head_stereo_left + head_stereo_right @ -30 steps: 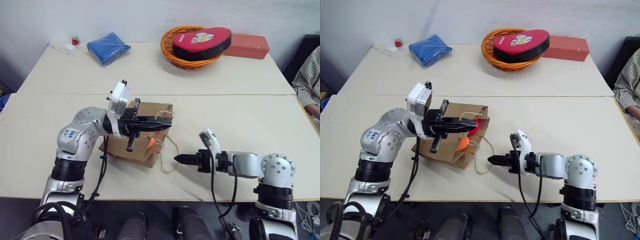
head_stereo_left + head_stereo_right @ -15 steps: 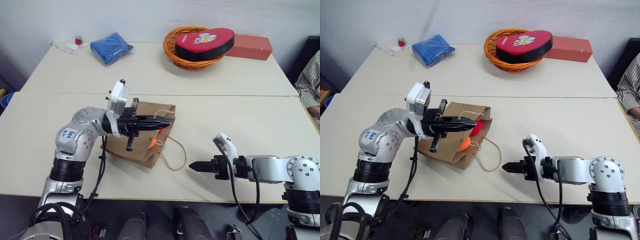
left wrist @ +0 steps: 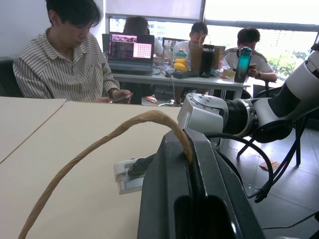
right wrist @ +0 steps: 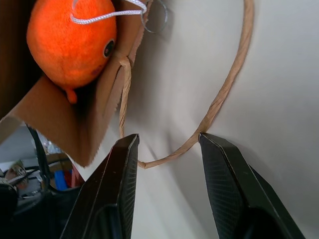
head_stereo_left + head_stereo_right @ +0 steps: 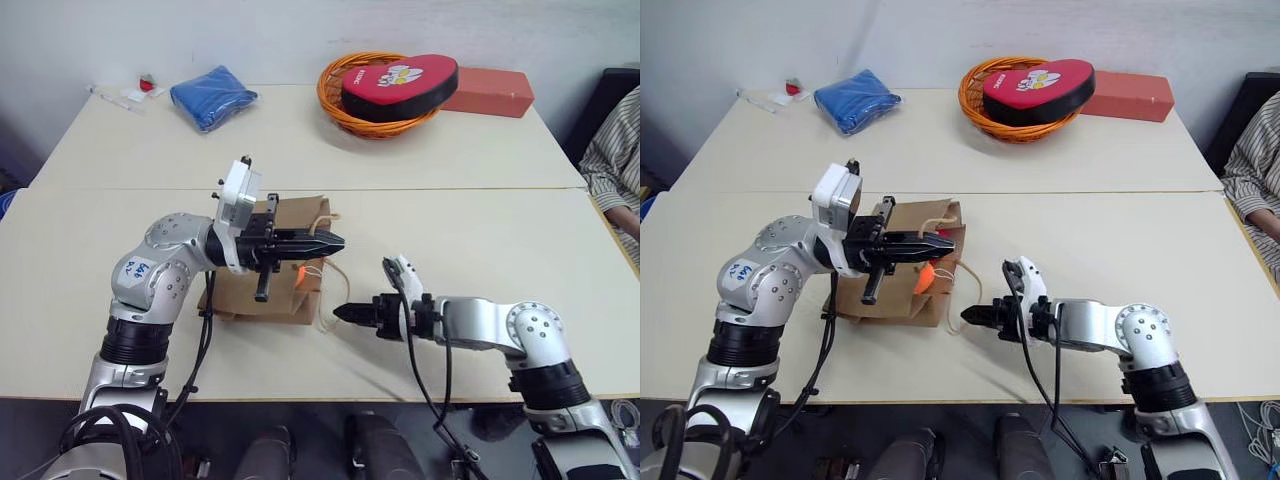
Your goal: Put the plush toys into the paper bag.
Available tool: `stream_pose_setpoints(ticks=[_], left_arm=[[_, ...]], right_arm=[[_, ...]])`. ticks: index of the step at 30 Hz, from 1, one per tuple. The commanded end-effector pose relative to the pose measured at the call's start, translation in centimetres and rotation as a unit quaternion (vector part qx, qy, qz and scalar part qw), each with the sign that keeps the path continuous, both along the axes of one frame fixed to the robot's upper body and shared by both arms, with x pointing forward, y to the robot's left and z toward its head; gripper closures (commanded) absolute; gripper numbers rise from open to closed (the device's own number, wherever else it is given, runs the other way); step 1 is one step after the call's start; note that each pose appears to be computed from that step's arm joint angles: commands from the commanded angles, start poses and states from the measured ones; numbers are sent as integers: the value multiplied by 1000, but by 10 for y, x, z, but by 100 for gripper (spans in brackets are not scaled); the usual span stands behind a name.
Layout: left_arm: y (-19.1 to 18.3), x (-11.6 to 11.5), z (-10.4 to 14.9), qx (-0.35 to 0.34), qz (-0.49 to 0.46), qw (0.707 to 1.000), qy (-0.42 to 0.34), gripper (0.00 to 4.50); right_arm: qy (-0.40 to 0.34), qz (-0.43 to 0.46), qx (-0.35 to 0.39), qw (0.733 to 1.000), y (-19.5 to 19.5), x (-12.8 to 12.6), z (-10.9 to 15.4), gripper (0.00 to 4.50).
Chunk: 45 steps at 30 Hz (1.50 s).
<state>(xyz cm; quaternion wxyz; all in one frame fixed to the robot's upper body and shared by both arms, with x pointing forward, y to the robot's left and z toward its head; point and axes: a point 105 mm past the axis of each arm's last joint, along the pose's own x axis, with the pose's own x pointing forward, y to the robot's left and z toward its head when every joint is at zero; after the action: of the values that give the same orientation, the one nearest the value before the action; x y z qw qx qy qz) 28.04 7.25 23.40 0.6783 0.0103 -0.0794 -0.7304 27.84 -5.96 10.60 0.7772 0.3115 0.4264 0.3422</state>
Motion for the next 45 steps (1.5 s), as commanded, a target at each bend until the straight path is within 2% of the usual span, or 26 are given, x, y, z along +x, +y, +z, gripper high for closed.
stream_pose_setpoints(ticks=[1, 6, 18, 22, 28, 33, 36, 40, 45], left_arm=[[0, -5, 9, -11, -7, 1000, -18, 450], [5, -4, 10, -14, -2, 1000, -14, 450], [26, -5, 41, -48, -6, 999, 8, 450], [33, -6, 43, -40, 4, 999, 10, 450], [42, -3, 39, -24, 25, 999, 10, 450], [48, 0, 38, -26, 40, 999, 11, 450], [50, -1, 38, -26, 43, 999, 13, 450], [53, 0, 39, -25, 49, 998, 12, 450], [55, -1, 39, -20, 51, 998, 12, 450]], right_arm=[[6, -7, -9, 1000, 0, 1, -5, 257], [-1, -12, -20, 1000, -14, -3, -3, 257], [6, -36, 53, 998, 4, 6, 0, 257], [4, -43, 63, 997, -2, 8, 4, 257], [-5, -77, 116, 990, -12, 19, 21, 257], [-2, -75, 118, 990, -13, 17, 21, 257], [-6, -66, 131, 989, -5, 16, 24, 317], [-31, -42, 130, 990, -2, 13, 29, 448], [-91, -48, 120, 987, -30, 21, 48, 448]])
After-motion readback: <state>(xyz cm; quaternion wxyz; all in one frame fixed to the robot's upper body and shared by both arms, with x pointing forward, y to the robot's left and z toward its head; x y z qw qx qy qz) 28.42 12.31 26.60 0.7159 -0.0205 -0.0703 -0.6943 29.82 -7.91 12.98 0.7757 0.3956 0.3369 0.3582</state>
